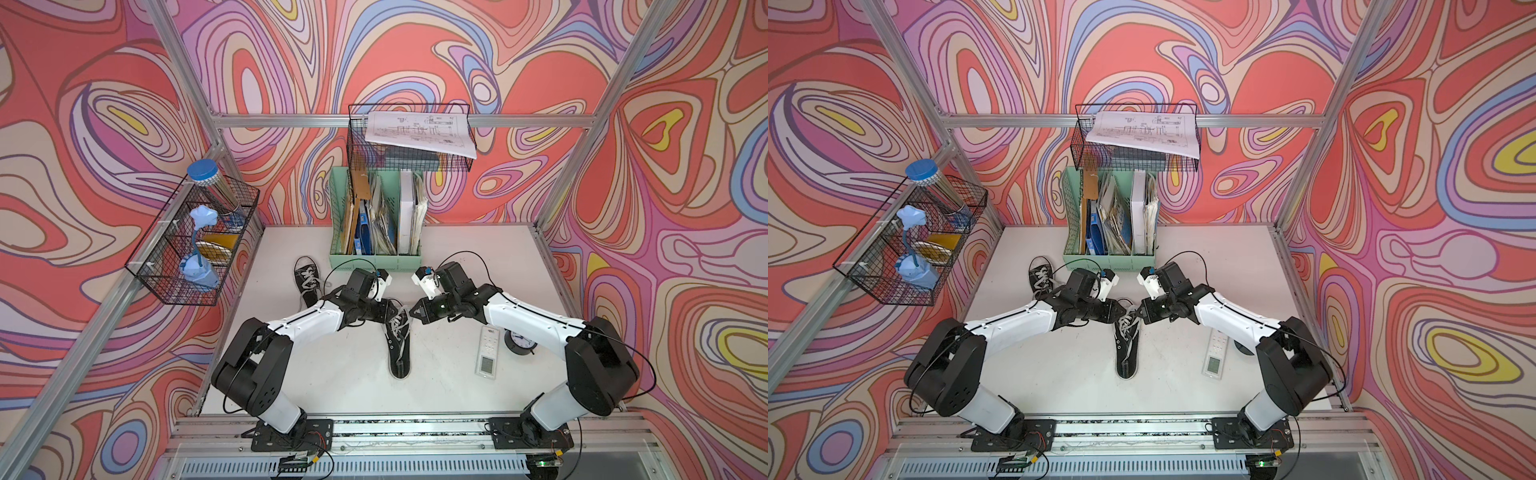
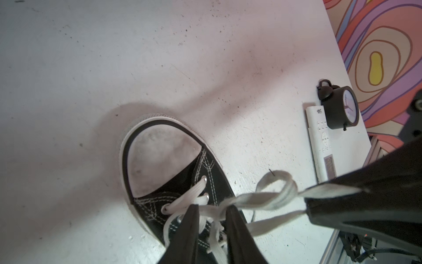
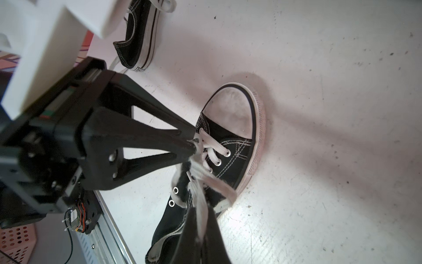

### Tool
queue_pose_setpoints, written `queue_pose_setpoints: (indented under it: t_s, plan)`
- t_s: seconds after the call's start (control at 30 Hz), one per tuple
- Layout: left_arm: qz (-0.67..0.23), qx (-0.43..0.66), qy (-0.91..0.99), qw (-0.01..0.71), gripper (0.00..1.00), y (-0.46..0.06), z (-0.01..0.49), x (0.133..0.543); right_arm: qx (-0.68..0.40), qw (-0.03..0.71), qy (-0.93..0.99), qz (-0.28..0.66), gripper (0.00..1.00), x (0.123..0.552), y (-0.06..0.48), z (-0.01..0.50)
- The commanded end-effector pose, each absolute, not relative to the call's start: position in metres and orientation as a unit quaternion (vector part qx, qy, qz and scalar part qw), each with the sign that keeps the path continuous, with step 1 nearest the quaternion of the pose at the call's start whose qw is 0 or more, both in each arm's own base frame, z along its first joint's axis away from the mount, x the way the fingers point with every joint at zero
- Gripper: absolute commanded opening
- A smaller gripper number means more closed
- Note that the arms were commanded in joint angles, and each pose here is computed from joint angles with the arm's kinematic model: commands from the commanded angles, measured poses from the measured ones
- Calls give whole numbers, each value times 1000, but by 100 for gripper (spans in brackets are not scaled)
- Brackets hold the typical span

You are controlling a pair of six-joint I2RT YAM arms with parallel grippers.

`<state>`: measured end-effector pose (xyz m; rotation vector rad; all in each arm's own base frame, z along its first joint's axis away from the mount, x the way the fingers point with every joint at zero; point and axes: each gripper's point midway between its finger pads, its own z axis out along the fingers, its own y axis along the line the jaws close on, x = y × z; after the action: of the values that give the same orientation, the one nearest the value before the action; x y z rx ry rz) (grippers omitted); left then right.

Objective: Tie the shoes
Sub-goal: Cross the shoelace with the shoelace.

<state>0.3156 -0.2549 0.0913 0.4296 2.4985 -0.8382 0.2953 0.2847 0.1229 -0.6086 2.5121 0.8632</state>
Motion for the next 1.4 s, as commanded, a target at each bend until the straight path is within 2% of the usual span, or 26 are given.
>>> queue_pose_setpoints:
  t_s: [0.0,0.13,0.23,0.3,0.4,0.8,0.97,1.07,1.37]
  plan:
    - [-280,146,922,225,40,-242,82,312,-224,205,906,295,0,298,281,122]
    - [-271,140,922,239,58,-234,86,308,-225,205,907,293,0,299,280,122]
    - [-267,133,921,249,66,-227,89,302,-225,205,907,292,0,300,280,121]
    - [-264,127,921,257,77,-221,90,298,-224,203,907,293,0,299,280,121]
    - [-267,116,920,264,85,-216,90,292,-225,203,907,293,0,300,281,120]
    - [-317,95,902,278,94,-211,102,285,-227,202,910,283,0,301,279,116]
    - [-300,81,909,279,91,-199,91,283,-227,206,910,279,0,302,277,118]
    - [-322,75,901,280,91,-200,91,279,-227,202,911,277,0,303,277,115]
    - [-383,96,870,296,96,-220,125,287,-226,195,915,271,0,303,275,106]
